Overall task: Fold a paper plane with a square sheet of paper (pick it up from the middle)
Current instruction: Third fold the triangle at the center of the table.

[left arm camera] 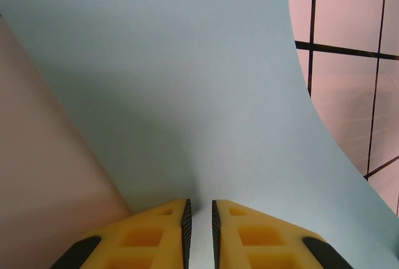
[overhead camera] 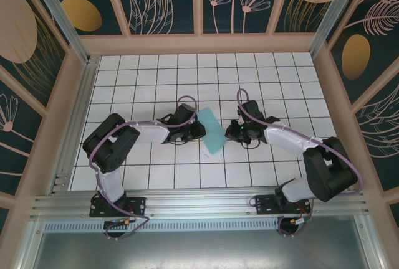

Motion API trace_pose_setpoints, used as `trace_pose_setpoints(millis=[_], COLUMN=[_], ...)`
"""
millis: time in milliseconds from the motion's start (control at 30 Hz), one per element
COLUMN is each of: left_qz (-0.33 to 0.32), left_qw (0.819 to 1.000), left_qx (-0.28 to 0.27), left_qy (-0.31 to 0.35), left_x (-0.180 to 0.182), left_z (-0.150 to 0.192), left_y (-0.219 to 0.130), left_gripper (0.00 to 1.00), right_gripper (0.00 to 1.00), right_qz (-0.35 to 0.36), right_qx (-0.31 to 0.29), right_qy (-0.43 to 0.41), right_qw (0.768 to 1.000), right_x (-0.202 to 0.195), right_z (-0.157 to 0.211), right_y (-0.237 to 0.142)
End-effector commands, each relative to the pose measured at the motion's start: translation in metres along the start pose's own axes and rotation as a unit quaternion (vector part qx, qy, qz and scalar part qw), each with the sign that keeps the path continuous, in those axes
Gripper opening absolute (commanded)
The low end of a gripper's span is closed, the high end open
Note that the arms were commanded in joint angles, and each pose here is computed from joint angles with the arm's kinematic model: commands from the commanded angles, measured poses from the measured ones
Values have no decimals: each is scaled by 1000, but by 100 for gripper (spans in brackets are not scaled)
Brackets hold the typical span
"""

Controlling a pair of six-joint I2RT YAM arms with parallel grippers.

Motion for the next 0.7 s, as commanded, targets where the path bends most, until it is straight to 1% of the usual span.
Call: trace_pose_setpoints(millis=[0, 267, 433, 667], left_qz=[-8, -4, -4, 5], left_qw=[1000, 1000, 1000, 1000], left_qx=[5, 6, 5, 4], left_qy=[4, 1, 0, 5], left_x=[1, 0, 1, -4], left_z=[-2, -1, -2, -3], left_y=[3, 3, 3, 2], left_gripper=[20, 19, 19, 16], right_gripper=[0, 0, 0, 0], right_qz=[-24, -52, -37, -26], right_qx=[-3, 12, 19, 2], right_qy=[-16, -39, -31, -8], right_qw=[1000, 998, 999, 1000], right_x=[11, 37, 45, 49], right_z=[-4, -3, -10, -20], right_y=[-3, 11, 27, 42])
Point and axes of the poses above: each hand's point on the last joint's axis, 136 mm out from that joint toward the fingers, its own y axis out along the fingers, its own x axis along the line the jaws close on, z = x × y, the point moved 10 cm from there along -y, back along the fingers, and after that the axes turned 12 degrees about -y, right-handed, at the moved point
